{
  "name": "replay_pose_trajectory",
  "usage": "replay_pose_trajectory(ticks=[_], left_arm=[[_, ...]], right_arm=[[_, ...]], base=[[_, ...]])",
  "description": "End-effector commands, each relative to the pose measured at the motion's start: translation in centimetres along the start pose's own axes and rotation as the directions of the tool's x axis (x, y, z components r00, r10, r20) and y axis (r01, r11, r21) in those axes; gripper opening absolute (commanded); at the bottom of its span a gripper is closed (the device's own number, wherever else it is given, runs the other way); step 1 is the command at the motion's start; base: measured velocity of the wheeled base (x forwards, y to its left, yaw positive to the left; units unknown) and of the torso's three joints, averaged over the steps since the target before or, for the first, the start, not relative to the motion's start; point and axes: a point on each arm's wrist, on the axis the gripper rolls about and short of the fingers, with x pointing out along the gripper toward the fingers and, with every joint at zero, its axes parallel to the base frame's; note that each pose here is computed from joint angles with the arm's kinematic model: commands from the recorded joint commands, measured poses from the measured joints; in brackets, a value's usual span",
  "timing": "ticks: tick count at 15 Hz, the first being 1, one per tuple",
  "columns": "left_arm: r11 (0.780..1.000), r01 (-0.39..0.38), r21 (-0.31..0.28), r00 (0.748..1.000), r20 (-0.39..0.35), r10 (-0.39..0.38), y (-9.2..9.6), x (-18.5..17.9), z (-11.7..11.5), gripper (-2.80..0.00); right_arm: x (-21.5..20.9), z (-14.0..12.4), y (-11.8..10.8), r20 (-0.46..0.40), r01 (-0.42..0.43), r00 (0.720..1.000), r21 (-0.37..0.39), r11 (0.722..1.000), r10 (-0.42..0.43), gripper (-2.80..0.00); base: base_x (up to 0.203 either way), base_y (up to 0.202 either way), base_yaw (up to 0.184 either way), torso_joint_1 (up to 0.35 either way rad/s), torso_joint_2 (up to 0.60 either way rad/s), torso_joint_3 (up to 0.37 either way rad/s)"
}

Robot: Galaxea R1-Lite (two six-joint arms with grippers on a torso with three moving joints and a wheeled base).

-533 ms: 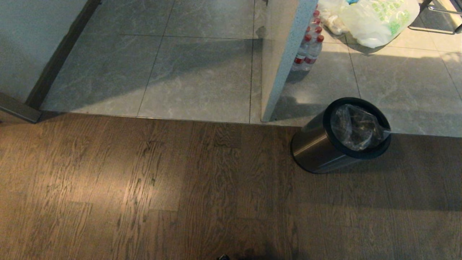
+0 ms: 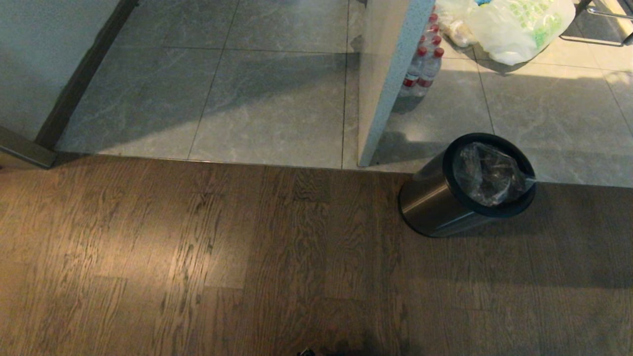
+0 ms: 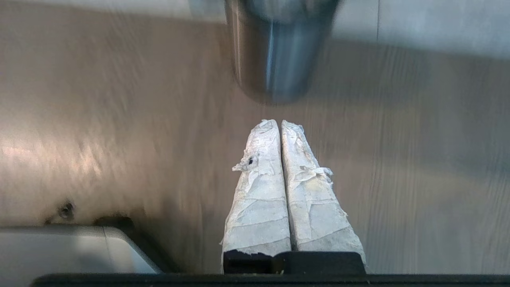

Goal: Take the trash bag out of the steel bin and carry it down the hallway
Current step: Place the outer trash can on the ground

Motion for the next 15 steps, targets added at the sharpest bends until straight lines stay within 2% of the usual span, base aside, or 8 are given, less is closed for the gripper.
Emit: replay_pose_trajectory(ticks=[1,3,5,6,8,9,11,15], left_arm=[[1.000,-0.001,0.000,1.000,0.000,0.001,0.0,0.0,0.0,-2.80],[1.000,-0.001,0.000,1.000,0.000,0.001,0.0,0.0,0.0,-2.80],[1.000,-0.001,0.000,1.000,0.000,0.001,0.0,0.0,0.0,-2.80],[1.000,-0.001,0.000,1.000,0.000,0.001,0.0,0.0,0.0,-2.80],[1.000,-0.001,0.000,1.000,0.000,0.001,0.0,0.0,0.0,-2.80],[1.000,-0.001,0.000,1.000,0.000,0.001,0.0,0.0,0.0,-2.80],[1.000,-0.001,0.000,1.000,0.000,0.001,0.0,0.0,0.0,-2.80],[1.000,-0.001,0.000,1.000,0.000,0.001,0.0,0.0,0.0,-2.80]], right_arm=[[-0.2,4.0,-0.2,0.036,-0.025,0.999,-0.003,1.000,0.025,-2.80],[1.0,9.2,-0.4,-0.010,-0.071,0.997,0.000,0.997,0.071,-2.80],[3.8,13.2,-0.7,-0.118,-0.099,0.988,0.021,0.995,0.101,-2.80],[5.2,14.4,-0.7,-0.182,-0.111,0.977,0.034,0.993,0.115,-2.80],[7.9,14.9,-0.7,-0.307,-0.141,0.939,0.063,0.988,0.153,-2.80],[8.7,14.7,-0.4,-0.345,-0.186,0.916,0.086,0.979,0.205,-2.80],[10.3,14.3,0.1,-0.410,-0.197,0.877,0.168,0.966,0.250,-2.80],[13.6,12.9,0.7,-0.537,-0.196,0.801,0.180,0.964,0.264,-2.80]], base=[[0.000,0.000,0.000,0.000,0.00,0.000],[0.000,0.000,0.000,0.000,0.00,0.000],[0.000,0.000,0.000,0.000,0.00,0.000],[0.000,0.000,0.000,0.000,0.00,0.000],[0.000,0.000,0.000,0.000,0.00,0.000],[0.000,0.000,0.000,0.000,0.00,0.000],[0.000,0.000,0.000,0.000,0.00,0.000],[0.000,0.000,0.000,0.000,0.00,0.000]])
